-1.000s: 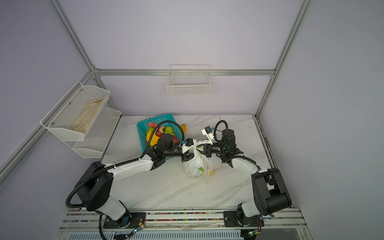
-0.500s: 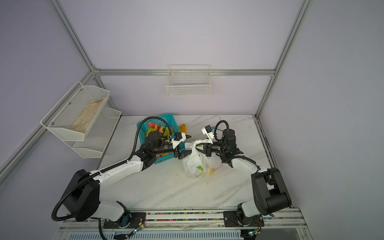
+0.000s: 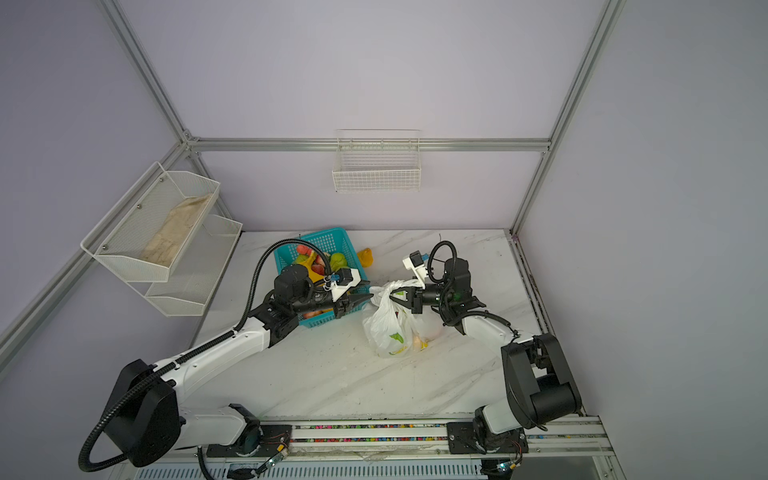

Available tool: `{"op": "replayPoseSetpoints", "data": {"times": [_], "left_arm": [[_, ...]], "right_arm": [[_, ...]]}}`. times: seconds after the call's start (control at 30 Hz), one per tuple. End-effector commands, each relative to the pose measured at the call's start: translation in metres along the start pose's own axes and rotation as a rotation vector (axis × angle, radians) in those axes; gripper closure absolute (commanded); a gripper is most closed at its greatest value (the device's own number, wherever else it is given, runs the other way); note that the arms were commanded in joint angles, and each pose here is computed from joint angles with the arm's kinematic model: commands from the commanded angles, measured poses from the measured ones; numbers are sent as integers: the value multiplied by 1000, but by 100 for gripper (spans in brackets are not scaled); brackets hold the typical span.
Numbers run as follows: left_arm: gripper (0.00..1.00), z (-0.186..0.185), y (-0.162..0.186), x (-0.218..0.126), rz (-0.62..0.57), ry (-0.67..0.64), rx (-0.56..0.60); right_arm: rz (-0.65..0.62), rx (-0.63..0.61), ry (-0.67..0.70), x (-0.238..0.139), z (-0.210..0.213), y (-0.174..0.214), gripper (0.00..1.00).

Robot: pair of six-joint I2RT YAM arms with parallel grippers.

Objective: Place the fake fruits into the plastic bag and tie a complex knot
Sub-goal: 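Hold the twisted handle taut with the left gripper while the right gripper holds the neck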

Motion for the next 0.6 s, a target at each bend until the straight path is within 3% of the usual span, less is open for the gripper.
{"op": "replayPoseSetpoints", "data": {"times": [0.0,0.57], "left_arm": [[67,0,-4,1,17,59,33],[66,18,-14,26,-12,103,39]], "right_arm": [[0,-42,-13,0,3,-7,100],[10,-45,-1,-1,5,-6,100]]}}
Point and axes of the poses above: each gripper's point midway between its finger pads, its own x axis out along the fingers, its own z axis along the line the jaws close on, y = z × x, the point moved 9 cm from there along -x, back along the fingers, and after that the axes turned 5 degrees about -x, right-handed, at the moved point
